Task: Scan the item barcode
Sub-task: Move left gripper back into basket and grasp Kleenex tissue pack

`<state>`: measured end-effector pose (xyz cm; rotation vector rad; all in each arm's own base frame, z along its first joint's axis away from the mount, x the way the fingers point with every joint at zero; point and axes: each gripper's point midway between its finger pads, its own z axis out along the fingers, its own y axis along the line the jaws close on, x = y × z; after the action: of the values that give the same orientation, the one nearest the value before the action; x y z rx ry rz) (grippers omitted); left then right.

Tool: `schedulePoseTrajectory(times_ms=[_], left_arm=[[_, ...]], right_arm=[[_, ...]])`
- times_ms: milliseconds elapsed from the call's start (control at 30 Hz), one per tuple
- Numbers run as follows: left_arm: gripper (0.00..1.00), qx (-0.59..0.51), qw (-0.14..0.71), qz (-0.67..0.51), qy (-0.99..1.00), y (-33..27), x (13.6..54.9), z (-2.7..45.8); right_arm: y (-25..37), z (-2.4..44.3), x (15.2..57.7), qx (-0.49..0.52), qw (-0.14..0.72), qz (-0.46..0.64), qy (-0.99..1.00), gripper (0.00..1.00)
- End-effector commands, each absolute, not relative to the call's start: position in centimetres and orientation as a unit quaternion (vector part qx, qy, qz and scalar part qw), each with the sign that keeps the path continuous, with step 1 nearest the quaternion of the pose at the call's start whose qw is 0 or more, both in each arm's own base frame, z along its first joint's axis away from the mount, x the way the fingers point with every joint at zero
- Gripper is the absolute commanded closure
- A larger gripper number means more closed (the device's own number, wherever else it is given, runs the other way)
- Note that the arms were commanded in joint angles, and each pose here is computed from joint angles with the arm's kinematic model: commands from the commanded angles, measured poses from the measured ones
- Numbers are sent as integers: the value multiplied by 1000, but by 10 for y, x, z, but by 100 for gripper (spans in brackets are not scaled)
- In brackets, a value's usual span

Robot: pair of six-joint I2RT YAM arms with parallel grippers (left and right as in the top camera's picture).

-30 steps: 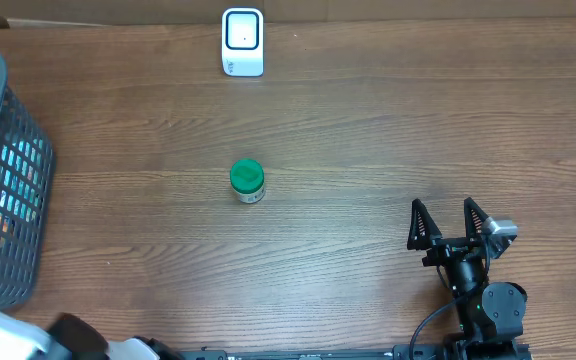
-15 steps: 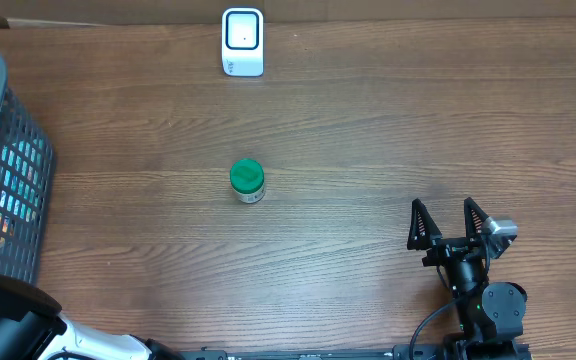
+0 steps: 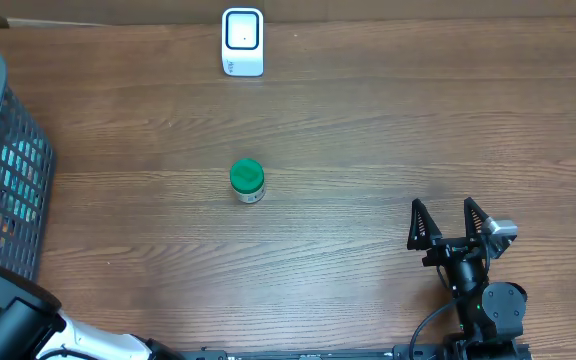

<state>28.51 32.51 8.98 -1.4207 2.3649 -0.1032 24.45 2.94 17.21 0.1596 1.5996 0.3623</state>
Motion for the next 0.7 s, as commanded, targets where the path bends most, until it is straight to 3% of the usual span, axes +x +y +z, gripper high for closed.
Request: schedulePoseTrajectory(times_ms=[0, 333, 467, 533, 633, 667], left_arm=[[18, -484, 183, -47, 855, 311, 291, 70], [21, -481, 184, -18, 857, 317, 291, 47], [27, -484, 172, -23, 858, 317, 291, 33], [40, -485, 161, -27, 859, 315, 289, 24], [70, -487, 155, -28, 859, 314, 288, 21], [72, -488, 156, -28, 858, 314, 288, 21]], right_arm=[[31, 170, 245, 68, 680, 164, 712, 0], [31, 170, 245, 68, 680, 164, 712, 0], [31, 170, 245, 68, 680, 164, 712, 0], [31, 170, 245, 68, 680, 164, 712, 0], [31, 170, 245, 68, 680, 164, 712, 0], [31, 170, 245, 68, 680, 164, 712, 0]])
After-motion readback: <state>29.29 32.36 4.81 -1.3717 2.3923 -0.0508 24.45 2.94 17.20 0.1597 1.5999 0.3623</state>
